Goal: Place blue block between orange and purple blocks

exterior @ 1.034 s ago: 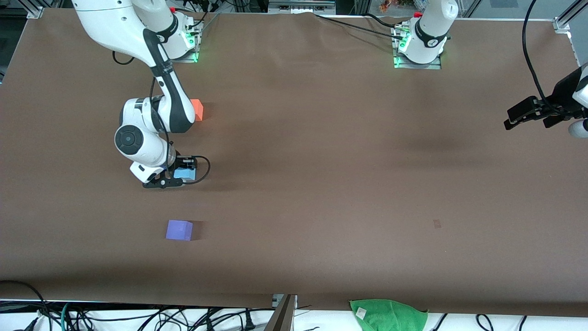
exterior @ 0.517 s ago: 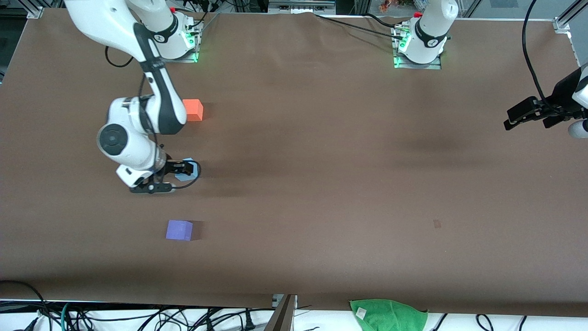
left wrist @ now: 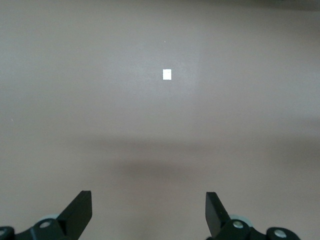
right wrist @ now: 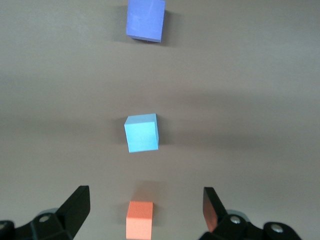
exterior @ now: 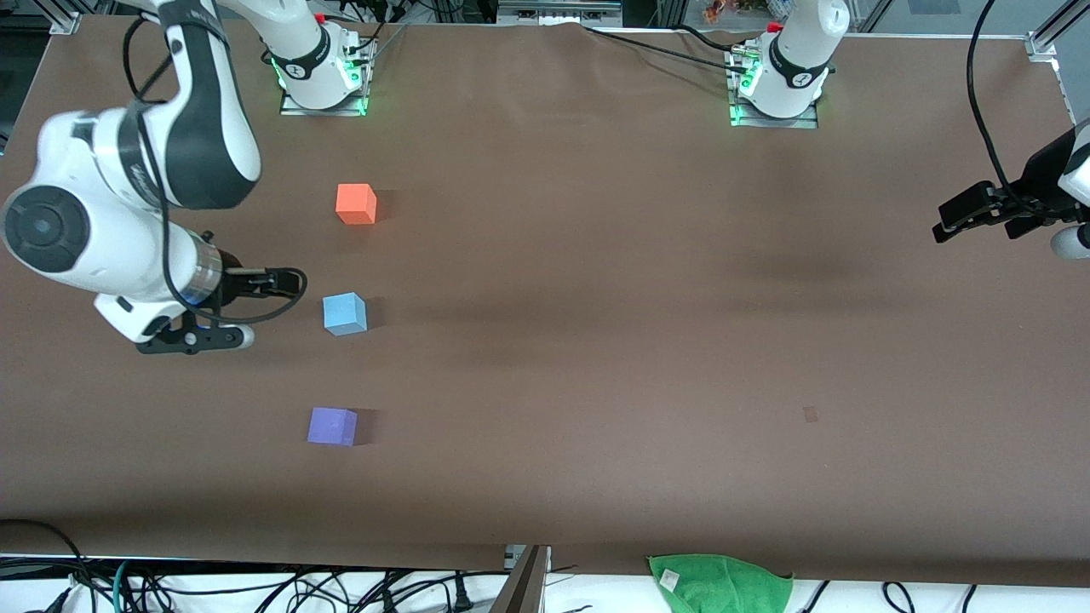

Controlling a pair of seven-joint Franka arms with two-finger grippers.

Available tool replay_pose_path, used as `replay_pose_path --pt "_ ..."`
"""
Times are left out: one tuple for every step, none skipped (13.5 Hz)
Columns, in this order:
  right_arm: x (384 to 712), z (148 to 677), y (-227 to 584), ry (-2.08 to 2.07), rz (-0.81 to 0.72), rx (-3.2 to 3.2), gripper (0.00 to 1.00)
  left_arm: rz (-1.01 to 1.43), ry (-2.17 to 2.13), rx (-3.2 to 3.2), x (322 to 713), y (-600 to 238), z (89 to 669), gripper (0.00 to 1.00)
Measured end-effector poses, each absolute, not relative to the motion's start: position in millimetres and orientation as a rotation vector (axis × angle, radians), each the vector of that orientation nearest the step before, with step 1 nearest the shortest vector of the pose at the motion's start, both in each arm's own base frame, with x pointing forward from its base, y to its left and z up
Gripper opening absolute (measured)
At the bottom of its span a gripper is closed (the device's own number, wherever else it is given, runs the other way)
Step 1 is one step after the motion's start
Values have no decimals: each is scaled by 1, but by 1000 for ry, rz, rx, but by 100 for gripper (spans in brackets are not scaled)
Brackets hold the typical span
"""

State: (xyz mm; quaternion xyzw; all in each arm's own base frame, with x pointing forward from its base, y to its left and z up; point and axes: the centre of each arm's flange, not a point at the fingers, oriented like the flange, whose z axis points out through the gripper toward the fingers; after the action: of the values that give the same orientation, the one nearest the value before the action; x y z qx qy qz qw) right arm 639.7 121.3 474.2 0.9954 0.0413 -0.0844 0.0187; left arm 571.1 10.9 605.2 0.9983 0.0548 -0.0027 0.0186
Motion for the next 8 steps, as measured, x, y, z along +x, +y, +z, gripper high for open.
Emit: replay_pose_path --pt "639 486 118 122 -257 3088 100 -8 170 3100 571 11 605 100" --pt "639 499 111 106 -243 3088 100 -8 170 3100 571 11 605 100" --pt "638 515 104 91 -224 3092 100 -8 170 3100 571 11 605 100" --pt "633 532 98 81 -209 3101 100 -8 170 3100 571 11 605 100" --pt "626 547 92 72 -210 3111 100 -8 170 3100 571 11 605 100" --pt "619 559 83 60 -217 3124 100 -7 170 3100 571 11 606 100" --pt "613 570 74 54 -219 3140 100 -8 170 3100 571 11 606 100" --pt "609 577 64 51 -216 3143 100 -8 170 3100 571 11 605 100"
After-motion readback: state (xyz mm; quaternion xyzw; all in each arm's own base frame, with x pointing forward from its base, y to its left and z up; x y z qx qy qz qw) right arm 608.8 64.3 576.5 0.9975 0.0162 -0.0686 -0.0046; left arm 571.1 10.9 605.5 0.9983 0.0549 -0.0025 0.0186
